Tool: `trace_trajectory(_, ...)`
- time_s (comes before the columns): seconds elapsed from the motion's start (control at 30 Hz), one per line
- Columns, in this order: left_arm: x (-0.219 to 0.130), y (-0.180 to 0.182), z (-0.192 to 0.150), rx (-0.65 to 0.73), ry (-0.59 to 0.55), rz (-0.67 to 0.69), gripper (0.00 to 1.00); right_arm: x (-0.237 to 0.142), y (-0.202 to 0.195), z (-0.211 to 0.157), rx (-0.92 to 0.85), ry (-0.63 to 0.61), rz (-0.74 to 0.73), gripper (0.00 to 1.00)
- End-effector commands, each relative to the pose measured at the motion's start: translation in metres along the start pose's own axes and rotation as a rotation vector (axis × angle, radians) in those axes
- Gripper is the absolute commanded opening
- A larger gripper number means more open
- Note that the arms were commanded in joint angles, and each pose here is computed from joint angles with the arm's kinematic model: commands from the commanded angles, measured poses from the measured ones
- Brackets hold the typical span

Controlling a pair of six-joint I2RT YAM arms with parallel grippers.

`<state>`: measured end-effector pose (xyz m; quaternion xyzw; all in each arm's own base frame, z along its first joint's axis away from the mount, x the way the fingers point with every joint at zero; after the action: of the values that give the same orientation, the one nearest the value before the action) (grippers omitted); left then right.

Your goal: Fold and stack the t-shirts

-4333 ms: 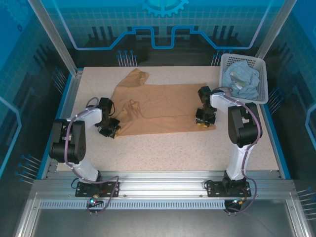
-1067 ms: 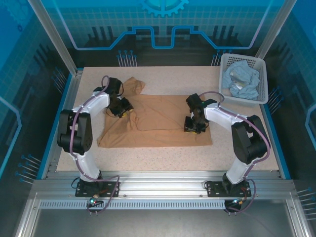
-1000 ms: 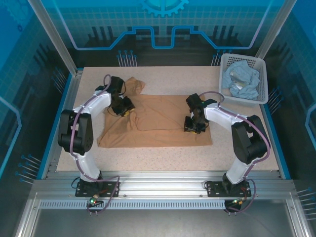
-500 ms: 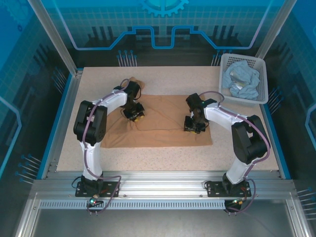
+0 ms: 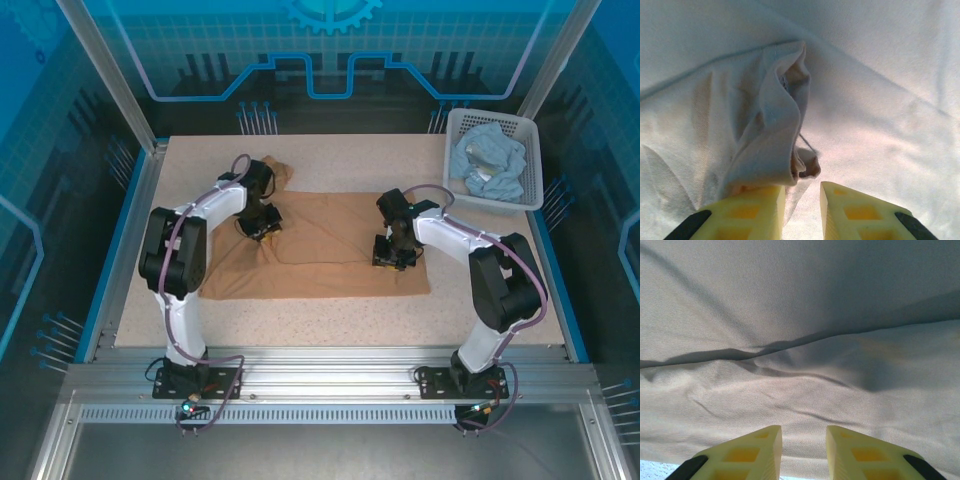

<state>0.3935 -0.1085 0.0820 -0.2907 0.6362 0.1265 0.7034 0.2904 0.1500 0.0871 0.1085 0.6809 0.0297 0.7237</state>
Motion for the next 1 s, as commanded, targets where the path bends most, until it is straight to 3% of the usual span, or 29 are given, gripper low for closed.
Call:
trace_trajectory(0.0, -0.006, 0.009, 0.003, 0.021, -0.024, 0.008, 0.26, -0.003, 0.001, -0.001, -0.005, 0.005, 0.019, 0.3)
trace_trajectory(0.43, 0.01, 0.019, -0.001, 0.051, 0.017, 0.061, 0.2, -0.002, -0.001, -0.004, -0.005, 0.01, 0.015, 0.3)
trace_trajectory(0.8, 0.023, 0.024, -0.008, 0.101, 0.038, 0.136, 0.23, -0.001, 0.0, -0.002, -0.007, 0.013, 0.019, 0.3)
trace_trajectory(0.97, 0.026, 0.021, -0.008, 0.113, 0.046, 0.136, 0.18, -0.001, 0.0, -0.002, -0.006, 0.013, 0.019, 0.3)
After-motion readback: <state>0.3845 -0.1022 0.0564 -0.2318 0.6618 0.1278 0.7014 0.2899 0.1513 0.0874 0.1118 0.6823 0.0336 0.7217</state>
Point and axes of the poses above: each hand's point on the last joint's axis, 136 mm out from that joint toward the fingers, its own x axis out along the fingers, its own y axis along the line the jaws close on, z = x × y, the point moved 4 cm from there along -x, back along the fingers, and after that the axes turned 3 degrees about -x, right-handed, at the moved point
